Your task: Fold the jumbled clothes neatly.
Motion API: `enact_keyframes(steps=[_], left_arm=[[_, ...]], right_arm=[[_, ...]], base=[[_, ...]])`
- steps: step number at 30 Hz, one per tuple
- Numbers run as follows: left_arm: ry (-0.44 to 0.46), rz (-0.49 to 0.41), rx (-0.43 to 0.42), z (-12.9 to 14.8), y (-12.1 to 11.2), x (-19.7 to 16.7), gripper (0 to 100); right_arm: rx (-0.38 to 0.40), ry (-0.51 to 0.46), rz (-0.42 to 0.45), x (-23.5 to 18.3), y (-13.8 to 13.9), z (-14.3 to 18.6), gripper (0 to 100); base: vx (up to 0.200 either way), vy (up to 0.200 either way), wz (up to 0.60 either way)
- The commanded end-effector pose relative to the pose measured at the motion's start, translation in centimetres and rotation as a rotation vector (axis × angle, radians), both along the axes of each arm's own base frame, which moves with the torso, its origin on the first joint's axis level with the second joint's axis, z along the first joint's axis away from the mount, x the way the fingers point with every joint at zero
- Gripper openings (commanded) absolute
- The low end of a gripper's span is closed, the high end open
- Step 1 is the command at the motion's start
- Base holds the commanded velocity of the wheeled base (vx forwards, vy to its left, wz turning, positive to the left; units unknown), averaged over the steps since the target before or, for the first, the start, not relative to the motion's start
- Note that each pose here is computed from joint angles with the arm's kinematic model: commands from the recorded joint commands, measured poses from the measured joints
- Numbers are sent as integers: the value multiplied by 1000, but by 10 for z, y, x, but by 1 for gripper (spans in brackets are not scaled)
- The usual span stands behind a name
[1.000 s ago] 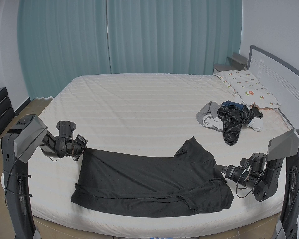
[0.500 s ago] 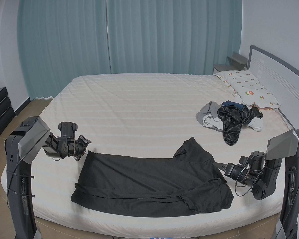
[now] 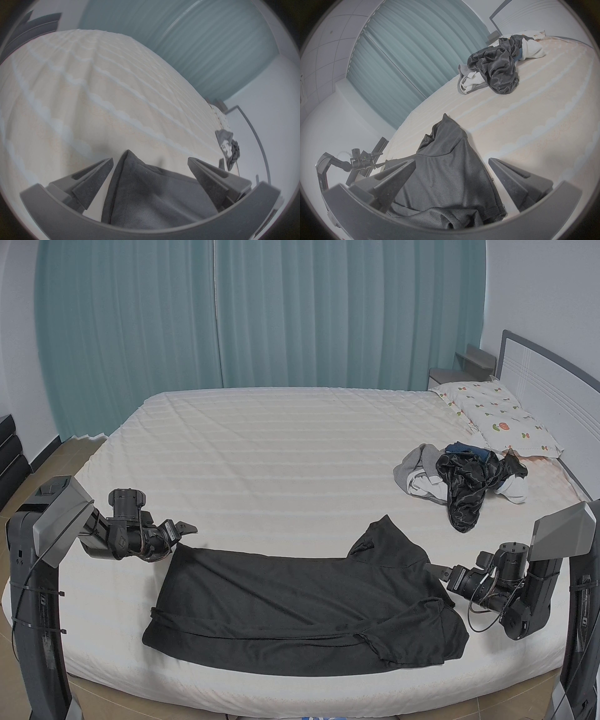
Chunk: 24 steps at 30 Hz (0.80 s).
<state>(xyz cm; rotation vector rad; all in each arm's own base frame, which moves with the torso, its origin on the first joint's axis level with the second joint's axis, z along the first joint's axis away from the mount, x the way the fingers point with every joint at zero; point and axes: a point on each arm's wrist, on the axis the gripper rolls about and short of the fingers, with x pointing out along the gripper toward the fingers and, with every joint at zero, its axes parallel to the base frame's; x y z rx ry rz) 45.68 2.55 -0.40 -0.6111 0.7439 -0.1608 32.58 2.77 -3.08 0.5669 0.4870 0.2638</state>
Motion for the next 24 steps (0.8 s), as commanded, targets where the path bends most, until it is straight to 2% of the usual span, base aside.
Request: enact_keyframes(steps=[1,9,10,15,24], left_arm=[[-12,-58,30,-11,2,2,100],[-40,-105,80,-17,2,6,100],[-40,-107,80,-17,2,6,0],[-35,-103,79,-17,2,4,0],[-61,-81,93,-16,1,-9,0]], right_arm=[[-2,4,6,0,1,-2,100],[-1,-19,15,6,4,0,100],[0,-28,20,8,6,1,100],[0,-47,26,23,9,6,100],[-9,-22,55,89,27,24,100]], base=[[0,0,0],[0,0,0],[0,0,0],[0,0,0],[0,0,0]])
